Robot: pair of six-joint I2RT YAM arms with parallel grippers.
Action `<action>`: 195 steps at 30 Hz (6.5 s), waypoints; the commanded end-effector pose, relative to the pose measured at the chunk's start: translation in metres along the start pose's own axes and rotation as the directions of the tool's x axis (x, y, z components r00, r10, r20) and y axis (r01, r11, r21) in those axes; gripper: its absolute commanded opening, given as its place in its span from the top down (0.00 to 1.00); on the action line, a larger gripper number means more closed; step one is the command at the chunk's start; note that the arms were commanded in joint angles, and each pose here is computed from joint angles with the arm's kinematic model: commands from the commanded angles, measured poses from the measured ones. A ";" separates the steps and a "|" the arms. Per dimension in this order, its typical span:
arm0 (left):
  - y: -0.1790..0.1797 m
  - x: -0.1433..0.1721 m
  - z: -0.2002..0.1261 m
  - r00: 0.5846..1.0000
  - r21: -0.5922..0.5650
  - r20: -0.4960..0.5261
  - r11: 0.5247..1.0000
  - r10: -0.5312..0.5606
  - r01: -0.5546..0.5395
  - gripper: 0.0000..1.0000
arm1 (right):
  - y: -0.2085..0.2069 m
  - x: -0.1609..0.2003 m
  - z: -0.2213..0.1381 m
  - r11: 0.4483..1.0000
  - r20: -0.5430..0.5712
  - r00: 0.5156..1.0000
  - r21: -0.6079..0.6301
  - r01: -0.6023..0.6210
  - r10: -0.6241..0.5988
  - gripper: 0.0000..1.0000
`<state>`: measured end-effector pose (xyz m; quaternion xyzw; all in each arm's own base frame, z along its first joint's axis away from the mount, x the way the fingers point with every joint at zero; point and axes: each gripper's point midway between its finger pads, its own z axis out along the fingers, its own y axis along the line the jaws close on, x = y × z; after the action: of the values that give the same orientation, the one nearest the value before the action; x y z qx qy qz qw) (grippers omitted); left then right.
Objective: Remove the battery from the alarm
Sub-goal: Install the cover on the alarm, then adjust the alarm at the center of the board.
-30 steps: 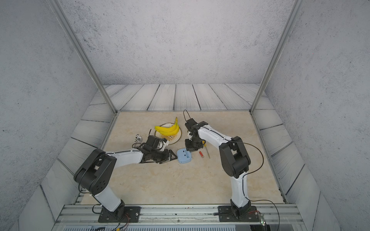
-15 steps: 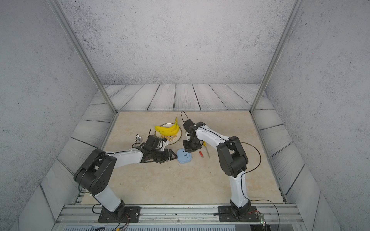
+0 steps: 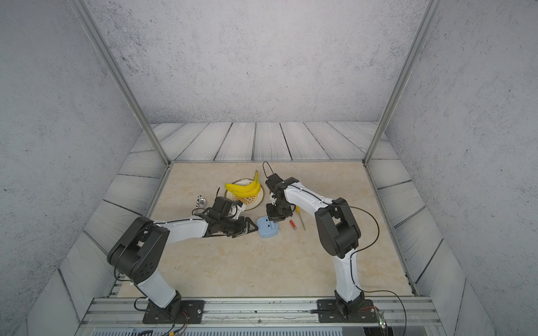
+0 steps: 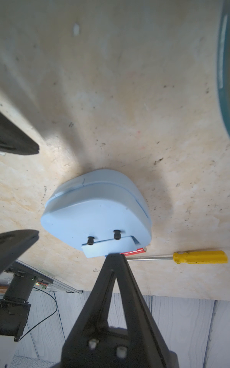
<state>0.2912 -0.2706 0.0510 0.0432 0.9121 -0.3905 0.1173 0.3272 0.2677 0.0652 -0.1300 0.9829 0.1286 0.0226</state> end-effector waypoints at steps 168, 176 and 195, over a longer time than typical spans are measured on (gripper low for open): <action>-0.087 -0.043 -0.079 0.988 0.387 0.140 0.914 0.069 -0.119 0.67 | 0.075 0.029 -0.113 0.711 0.548 0.547 0.132 0.691 -0.633 0.00; -0.065 -0.044 -0.086 0.973 0.173 0.165 0.966 0.164 -0.192 0.68 | 0.049 0.048 -0.151 0.779 0.597 0.561 0.186 0.598 -0.573 0.00; -0.064 -0.018 -0.092 0.836 -0.299 0.064 0.810 0.545 -0.505 0.69 | -0.126 0.088 -0.188 0.969 0.779 0.623 0.201 -0.142 -0.070 0.00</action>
<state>0.2746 -0.2516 0.1450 0.2237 0.9049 -0.2603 0.2518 0.2725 0.0980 0.2120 -0.1041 0.8833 0.0665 0.4522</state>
